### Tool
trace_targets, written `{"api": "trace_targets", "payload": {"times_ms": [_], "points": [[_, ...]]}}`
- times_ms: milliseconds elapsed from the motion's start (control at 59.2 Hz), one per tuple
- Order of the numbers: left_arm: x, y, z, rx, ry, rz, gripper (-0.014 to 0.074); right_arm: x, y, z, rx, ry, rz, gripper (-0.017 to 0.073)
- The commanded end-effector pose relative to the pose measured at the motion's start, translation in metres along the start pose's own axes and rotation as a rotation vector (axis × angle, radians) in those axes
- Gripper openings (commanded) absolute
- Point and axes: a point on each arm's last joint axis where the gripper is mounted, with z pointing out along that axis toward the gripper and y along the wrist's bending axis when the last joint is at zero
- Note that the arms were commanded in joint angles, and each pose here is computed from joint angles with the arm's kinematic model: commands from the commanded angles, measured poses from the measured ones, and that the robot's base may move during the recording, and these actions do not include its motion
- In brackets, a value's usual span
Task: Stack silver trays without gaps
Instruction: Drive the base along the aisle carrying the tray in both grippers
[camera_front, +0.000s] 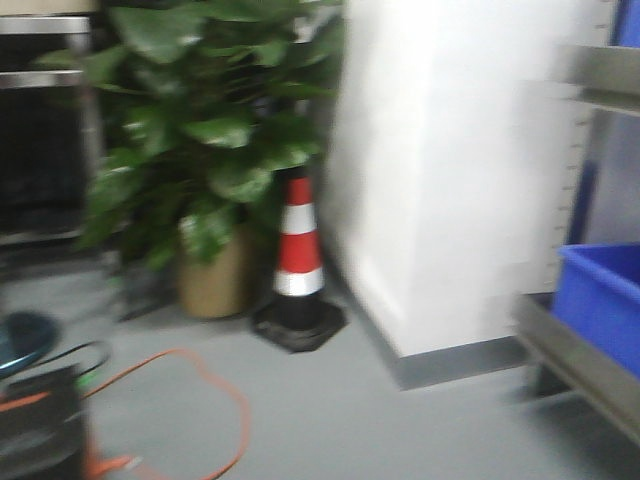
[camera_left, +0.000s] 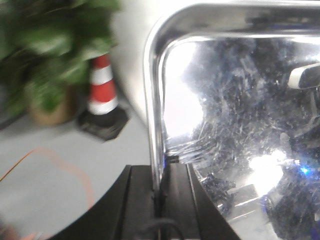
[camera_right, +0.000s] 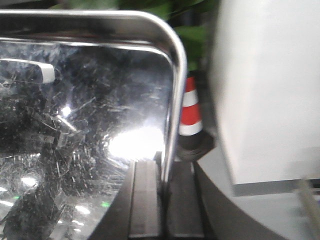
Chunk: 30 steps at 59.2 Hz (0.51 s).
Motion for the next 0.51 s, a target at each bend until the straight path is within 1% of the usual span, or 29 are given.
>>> {"api": "trace_targets", "payload": {"times_ms": [0,287,490], "points": [[-0.0088,-0.0002,-0.0077,0.016,-0.062,0.011,-0.002,-0.0062,0.0013,-0.0043,-0.001,-0.048,-0.027,-0.0081],[-0.0114,0.0043,-0.0079,-0.038,-0.09,0.077,-0.002,-0.0062,0.0013,-0.0043,-0.001,-0.048,-0.027,-0.0081],[-0.0115,0.0044,-0.008,-0.04,-0.091,0.079,-0.002,-0.0062,0.0013,-0.0043,-0.001,-0.048,-0.027,-0.0081]]}}
